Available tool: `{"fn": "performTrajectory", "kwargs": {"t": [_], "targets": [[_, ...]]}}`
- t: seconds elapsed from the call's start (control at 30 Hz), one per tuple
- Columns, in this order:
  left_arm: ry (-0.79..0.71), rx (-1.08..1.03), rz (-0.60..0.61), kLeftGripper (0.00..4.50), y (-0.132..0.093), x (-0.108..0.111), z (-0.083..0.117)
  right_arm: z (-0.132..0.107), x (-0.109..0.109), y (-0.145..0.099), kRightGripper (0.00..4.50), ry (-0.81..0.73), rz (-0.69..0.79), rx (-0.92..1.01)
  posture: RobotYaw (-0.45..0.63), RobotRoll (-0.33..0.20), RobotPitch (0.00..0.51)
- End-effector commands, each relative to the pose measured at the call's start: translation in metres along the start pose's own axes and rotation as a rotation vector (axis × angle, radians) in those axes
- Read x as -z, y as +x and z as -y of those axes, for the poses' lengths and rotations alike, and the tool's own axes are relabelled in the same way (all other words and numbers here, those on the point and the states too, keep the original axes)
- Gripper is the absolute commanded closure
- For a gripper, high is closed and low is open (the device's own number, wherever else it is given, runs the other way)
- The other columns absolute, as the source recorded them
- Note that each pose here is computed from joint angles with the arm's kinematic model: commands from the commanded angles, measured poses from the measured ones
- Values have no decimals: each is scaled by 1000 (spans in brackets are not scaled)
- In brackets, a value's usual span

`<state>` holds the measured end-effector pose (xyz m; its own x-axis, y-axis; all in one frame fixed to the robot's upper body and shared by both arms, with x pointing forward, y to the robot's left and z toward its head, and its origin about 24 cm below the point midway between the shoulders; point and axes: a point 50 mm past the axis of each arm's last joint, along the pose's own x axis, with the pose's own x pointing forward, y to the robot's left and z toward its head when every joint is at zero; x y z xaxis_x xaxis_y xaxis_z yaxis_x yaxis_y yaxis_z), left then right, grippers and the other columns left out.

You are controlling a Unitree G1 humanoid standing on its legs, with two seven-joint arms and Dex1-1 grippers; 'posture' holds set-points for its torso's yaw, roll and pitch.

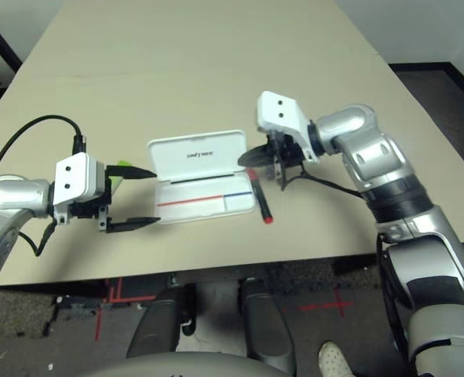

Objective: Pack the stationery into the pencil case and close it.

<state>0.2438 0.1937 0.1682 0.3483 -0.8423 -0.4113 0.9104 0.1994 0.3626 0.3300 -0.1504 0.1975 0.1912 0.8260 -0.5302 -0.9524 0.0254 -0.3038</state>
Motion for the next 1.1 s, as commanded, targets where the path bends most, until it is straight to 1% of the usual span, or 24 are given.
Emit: {"fn": "performTrajectory", "kwargs": {"t": [0.03, 0.13, 0.23, 0.33, 0.4, 0.5, 0.57, 0.63, 0.7, 0.8, 0.87, 1.03, 1.1], "targets": [[-9, -6, -11, 0, -1, 2, 5, 2, 2, -1, 4438, 19, 4, 11, 37, 0, 146], [-11, -10, -11, 0, -1, 2, 6, 2, 5, -7, 4438, 77, 36, 51, 37, 0, 148], [-12, -11, -10, 0, -1, 2, 6, 3, 11, -21, 3817, 213, 69, 114, 35, 0, 152], [-14, -11, -6, 0, 0, 1, 6, 1, 15, -38, 2674, 347, 99, 238, 25, 0, 157], [-15, -8, -1, 0, 2, 2, 6, 0, 17, -46, 1884, 422, 145, 382, 11, 0, 164], [-17, 2, 7, 0, 5, 2, 6, -7, 25, -52, 764, 515, 156, 578, -7, 0, 175], [-19, 10, 16, 0, 7, 2, 6, -18, 29, -53, 48, 546, 163, 681, -28, 0, 187], [-21, 24, 27, 0, 11, 2, 6, -34, 37, -53, 15, 607, 161, 785, -46, 0, 195], [-21, 36, 33, 0, 13, 2, 5, -46, 42, -52, 15, 657, 150, 841, -60, 0, 201], [-17, 59, 43, 0, 18, 2, 3, -74, 44, -39, 15, 705, 112, 817, -87, 0, 211], [-14, 69, 49, 0, 21, 1, 2, -86, 45, -33, 15, 728, 93, 801, -99, 0, 214], [-10, 90, 57, 0, 25, 0, 1, -100, 49, -24, 15, 776, 71, 777, -111, 0, 220], [-8, 93, 58, 0, 25, 0, 1, -103, 54, -21, 15, 793, 41, 778, -110, 0, 222]]}}
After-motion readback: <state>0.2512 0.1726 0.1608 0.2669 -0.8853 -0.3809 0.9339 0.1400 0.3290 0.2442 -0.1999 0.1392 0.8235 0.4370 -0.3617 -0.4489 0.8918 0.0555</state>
